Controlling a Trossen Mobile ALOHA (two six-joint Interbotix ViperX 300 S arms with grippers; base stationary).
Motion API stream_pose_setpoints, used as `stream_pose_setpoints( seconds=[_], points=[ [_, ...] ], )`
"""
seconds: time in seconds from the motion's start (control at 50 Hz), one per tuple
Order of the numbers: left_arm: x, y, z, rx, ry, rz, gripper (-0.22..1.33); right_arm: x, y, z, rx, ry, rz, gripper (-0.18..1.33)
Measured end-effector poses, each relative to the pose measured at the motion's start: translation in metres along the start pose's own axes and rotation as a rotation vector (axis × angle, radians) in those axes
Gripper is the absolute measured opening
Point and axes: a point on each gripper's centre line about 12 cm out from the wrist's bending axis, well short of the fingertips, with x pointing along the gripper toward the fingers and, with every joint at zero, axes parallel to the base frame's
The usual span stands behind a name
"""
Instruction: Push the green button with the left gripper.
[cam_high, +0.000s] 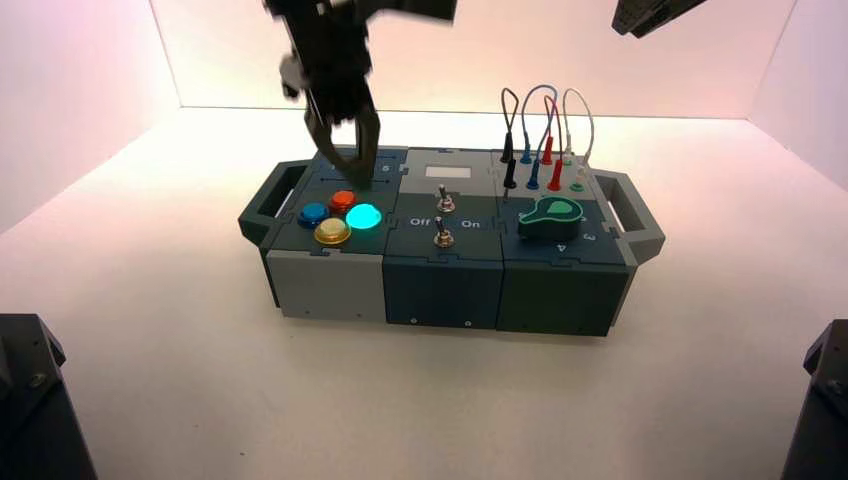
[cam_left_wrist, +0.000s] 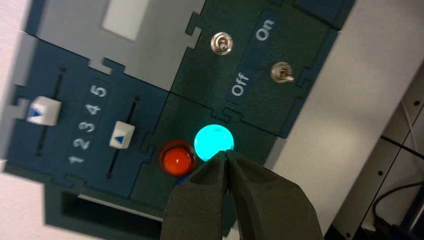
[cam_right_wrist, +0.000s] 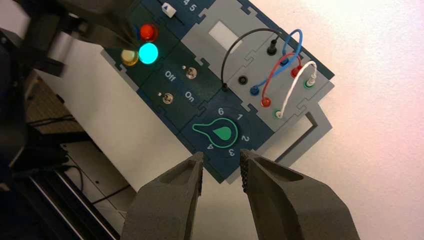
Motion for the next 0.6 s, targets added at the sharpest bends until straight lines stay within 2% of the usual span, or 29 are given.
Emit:
stream_pose_setpoints(
  seconds=[0.24, 0.6],
  points=[
    [-0.022, -0.004, 0.0, 0.027, -0.033, 0.029, -0.17, -0.003, 0.0, -0.002, -0.006, -0.012, -0.013, 0.83],
    [-0.024, -0.005, -0.003, 0.026, -0.043, 0.038, -0.16, -0.007, 0.007, -0.017, -0.009, -0.031, -0.017, 0.83]
  ],
)
